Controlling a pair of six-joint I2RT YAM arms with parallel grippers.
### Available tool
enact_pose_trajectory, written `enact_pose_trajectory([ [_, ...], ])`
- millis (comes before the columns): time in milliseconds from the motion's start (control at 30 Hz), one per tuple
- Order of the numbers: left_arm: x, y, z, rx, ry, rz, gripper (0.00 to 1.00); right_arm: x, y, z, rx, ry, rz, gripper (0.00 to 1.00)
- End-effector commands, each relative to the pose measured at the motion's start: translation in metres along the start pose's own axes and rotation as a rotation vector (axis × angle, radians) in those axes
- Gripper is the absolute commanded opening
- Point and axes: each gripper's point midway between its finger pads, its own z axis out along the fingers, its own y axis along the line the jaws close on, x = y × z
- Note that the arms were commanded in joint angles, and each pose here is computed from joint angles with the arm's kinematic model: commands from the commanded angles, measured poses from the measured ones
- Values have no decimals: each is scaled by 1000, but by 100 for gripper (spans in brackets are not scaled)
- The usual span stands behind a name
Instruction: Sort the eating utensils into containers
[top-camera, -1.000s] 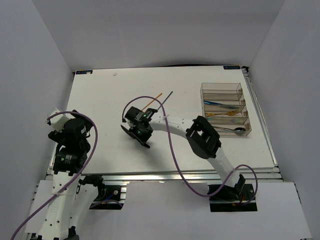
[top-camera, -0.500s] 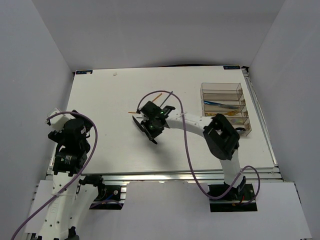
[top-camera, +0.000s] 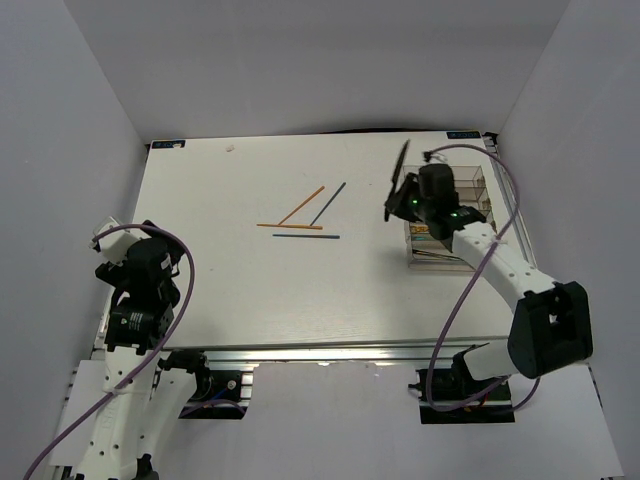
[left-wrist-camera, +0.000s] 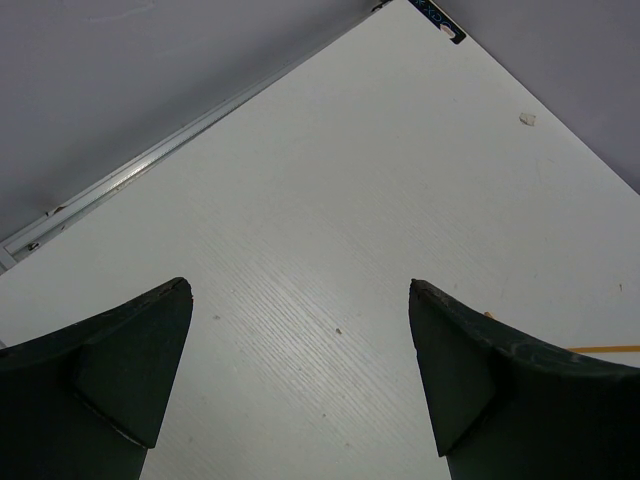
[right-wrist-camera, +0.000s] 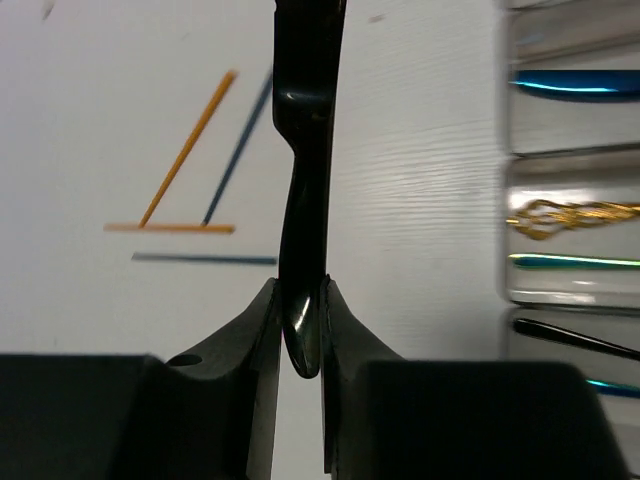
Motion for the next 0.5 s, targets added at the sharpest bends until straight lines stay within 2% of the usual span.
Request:
enact_pose_trajectory([
  [0,-6,-2,-2,10,-11,-11,98,-47,-41,-10,78,-211,234,0],
  [167,-4,-2,-1,10,-8,-8,98,-82,-99,-17,246,-441,510,0],
  [267,-4,-3,-1,13,-6,-7,98,-81,-124,-10,321,-503,664,0],
  [367,-4,-4,-1,18,-4,-6,98,-90,-132,-3,323,-558,772,0],
  [467,-1,-6,0,27,6,3,98,-93,-141,9,355,-580,833,0],
])
